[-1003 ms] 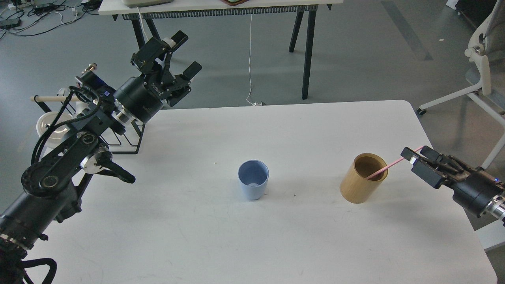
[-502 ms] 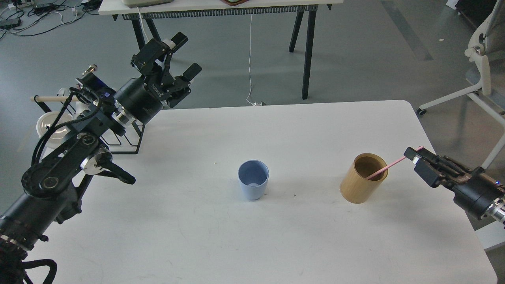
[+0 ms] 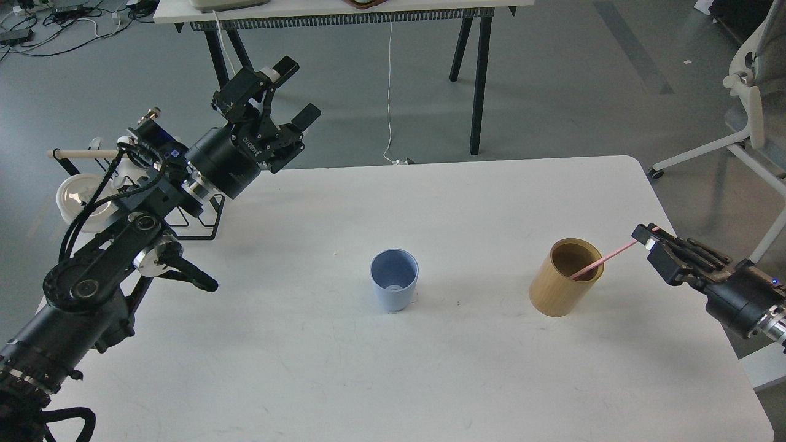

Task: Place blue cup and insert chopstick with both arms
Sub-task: 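Move the right gripper to the pink chopstick in the tan cup and grasp it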

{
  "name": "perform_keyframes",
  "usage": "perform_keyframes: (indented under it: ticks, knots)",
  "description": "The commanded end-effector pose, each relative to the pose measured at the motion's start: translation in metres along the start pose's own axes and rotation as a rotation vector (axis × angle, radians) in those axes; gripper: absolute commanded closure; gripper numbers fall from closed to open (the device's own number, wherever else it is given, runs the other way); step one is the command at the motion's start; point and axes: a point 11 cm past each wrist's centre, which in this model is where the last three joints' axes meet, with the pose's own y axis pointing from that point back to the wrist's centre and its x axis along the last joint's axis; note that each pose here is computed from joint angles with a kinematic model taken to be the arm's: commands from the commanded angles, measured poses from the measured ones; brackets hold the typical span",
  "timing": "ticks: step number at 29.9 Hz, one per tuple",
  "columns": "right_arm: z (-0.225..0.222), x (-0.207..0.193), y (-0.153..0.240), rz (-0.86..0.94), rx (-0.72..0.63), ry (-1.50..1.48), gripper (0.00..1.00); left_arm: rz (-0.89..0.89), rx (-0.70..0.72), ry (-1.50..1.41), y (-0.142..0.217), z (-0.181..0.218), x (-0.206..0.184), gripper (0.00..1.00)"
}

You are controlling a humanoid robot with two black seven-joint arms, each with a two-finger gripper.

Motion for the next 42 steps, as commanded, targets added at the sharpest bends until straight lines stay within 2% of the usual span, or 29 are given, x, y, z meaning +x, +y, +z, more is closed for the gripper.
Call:
perform_keyframes:
  ticks: [1,13,26,42]
  knots:
    - [0.0,0.0,0.0,0.001,0.001,-0.001,0.78,0.003,0.005,0.004,0.002,-0.003,0.0,0.02]
    - [-0.001,-0.003,0.0,-0.003,0.002,-0.002,0.83,0.006,0.008,0.006,0.004,-0.004,0.0,0.02]
    - [-0.002,-0.004,-0.001,0.002,0.005,-0.006,0.93,0.007,0.014,0.012,0.006,-0.007,-0.002,0.02]
    - [-0.003,0.006,-0.003,0.031,0.009,0.006,0.96,0.004,0.012,0.021,0.004,-0.009,-0.005,0.02]
